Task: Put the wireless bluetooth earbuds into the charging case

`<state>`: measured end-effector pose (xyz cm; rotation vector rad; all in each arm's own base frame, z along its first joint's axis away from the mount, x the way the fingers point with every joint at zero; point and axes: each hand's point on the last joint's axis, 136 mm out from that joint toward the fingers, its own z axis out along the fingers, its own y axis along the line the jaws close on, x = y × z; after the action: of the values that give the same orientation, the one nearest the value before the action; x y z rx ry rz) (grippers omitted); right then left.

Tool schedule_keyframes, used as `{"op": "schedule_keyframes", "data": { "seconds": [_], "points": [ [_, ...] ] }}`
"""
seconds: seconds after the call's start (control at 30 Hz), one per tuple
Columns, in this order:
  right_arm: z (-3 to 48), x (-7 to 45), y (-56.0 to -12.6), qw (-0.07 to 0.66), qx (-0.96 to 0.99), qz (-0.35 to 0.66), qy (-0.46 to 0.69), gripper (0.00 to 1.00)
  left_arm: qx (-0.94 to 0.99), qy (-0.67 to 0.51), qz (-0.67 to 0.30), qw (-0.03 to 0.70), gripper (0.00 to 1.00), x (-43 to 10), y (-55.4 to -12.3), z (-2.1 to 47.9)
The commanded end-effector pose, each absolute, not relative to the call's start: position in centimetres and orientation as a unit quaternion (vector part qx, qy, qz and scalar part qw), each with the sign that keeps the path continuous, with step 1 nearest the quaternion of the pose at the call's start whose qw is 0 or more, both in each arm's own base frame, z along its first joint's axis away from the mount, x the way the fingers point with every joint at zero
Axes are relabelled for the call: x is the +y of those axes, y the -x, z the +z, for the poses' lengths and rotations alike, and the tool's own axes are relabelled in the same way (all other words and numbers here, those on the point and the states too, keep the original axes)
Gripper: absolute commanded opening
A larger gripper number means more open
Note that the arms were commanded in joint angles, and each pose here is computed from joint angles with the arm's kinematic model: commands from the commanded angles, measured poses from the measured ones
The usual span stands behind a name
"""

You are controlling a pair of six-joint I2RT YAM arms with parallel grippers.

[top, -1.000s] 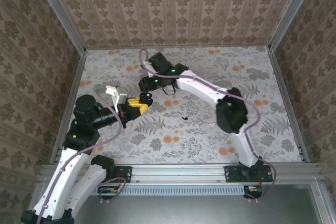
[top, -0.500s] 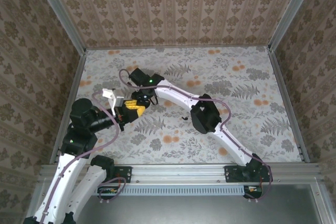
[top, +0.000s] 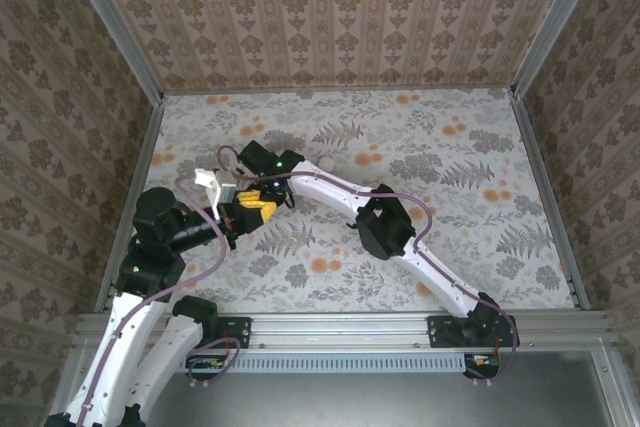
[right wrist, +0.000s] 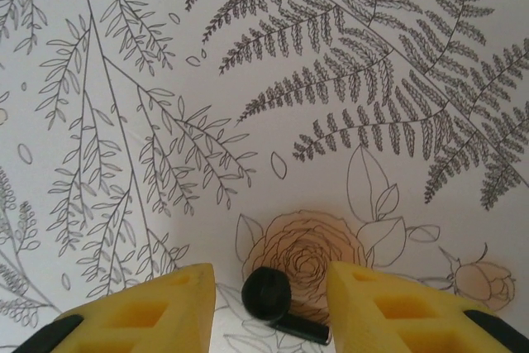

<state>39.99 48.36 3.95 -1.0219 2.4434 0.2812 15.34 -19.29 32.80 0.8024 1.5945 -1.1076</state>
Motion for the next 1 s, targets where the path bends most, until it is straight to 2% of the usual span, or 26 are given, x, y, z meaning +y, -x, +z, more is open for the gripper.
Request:
{"op": "schedule_keyframes", "data": {
  "seconds": [0.0, 0.27, 0.53, 0.67, 0.97],
  "points": [
    [3.0, 48.5, -40.2, 0.244, 0.885, 0.078, 0.389, 0.40, 0.651, -0.332, -0.464, 0.502, 0.00, -19.1, -14.7, 33.7],
    [1.4, 48.1, -39.7, 0.231, 0.885, 0.057, 0.400, 0.35, 0.651, -0.331, -0.463, 0.502, 0.00, -19.1, -14.8, 33.6],
    [2.4, 47.0, -39.1, 0.217, 0.892, 0.044, 0.395, 0.20, 0.652, -0.330, -0.463, 0.501, 0.00, -19.1, -14.8, 33.6],
    [3.0, 45.3, -38.7, 0.210, 0.899, 0.026, 0.382, 0.16, 0.653, -0.329, -0.462, 0.503, 0.00, -19.1, -14.9, 33.6],
    [4.2, 39.7, -37.1, 0.174, 0.951, 0.048, 0.251, 0.15, 0.653, -0.319, -0.467, 0.504, 0.00, -19.3, -15.7, 33.6]
  ]
}}
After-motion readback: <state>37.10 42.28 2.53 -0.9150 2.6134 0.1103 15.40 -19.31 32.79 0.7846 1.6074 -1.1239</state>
